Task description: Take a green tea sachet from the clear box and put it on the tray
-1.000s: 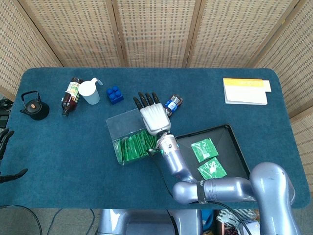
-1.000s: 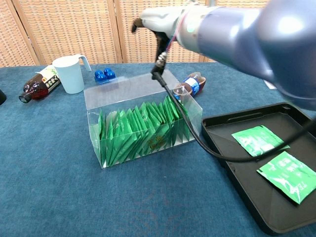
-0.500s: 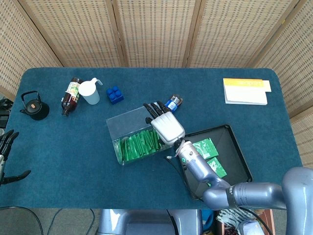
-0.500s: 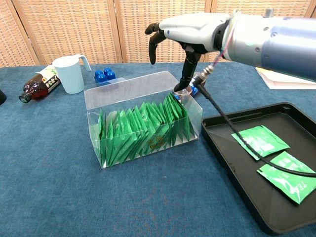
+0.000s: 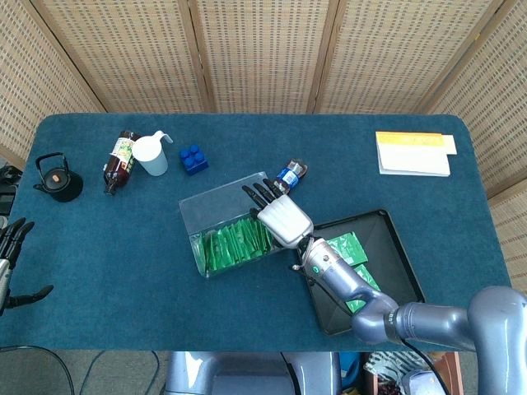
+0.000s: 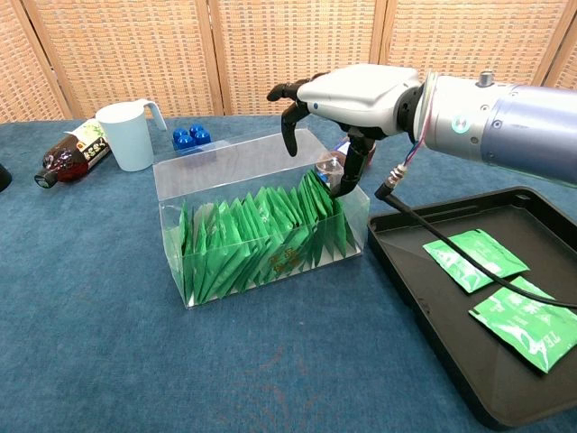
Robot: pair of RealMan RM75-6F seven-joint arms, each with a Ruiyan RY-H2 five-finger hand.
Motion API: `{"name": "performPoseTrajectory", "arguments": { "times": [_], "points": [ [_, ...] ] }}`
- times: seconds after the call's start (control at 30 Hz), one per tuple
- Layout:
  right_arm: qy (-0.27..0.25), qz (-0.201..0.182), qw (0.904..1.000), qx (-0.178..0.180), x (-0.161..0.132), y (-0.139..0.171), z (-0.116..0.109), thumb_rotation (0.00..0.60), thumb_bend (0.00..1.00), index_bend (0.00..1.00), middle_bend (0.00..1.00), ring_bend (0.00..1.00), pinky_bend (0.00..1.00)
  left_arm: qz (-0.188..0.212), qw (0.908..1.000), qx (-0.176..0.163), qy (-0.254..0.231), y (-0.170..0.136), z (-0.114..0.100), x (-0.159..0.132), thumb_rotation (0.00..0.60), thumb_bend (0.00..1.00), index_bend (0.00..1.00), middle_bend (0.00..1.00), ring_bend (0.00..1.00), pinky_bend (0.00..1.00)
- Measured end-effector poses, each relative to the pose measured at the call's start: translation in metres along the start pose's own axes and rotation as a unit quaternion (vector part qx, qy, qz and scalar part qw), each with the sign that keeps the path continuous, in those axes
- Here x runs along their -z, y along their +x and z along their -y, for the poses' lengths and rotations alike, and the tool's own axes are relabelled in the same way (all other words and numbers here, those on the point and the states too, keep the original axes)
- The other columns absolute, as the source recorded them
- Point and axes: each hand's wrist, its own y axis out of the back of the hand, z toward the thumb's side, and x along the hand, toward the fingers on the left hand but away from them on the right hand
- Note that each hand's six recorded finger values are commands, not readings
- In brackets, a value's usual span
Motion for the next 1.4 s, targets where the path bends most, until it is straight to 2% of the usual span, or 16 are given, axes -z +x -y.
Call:
{"name": "performPoseTrajectory", "arguments": {
  "times": [0.7,1.23,1.4],
  "points": [
    [0.039,-0.007,0.9991,-0.014,0.002,-0.006,0.014,0.600,0.22,0.46,0.01,0.00,0.00,-0.002,1.0000,0.004,0.002,0.001,0.002,0.001,0.600,0.10,0.00,0.00,0.00,0.00],
    [0.062,-0.018,0.9978,-0.017,-0.004,-0.011,0.021,0.600,0.46,0.48,0.02,0.00,0.00,-0.004,1.0000,0.006,0.001,0.003,0.002,0.001,0.600,0.10,0.00,0.00,0.00,0.00],
    [0.068,-0.018,0.9973,-0.019,-0.004,-0.012,0.024,0.600,0.48,0.49,0.02,0.00,0.00,-0.005,1.0000,0.006,0.001,0.003,0.002,0.002,0.600,0.10,0.00,0.00,0.00,0.00]
  ]
}}
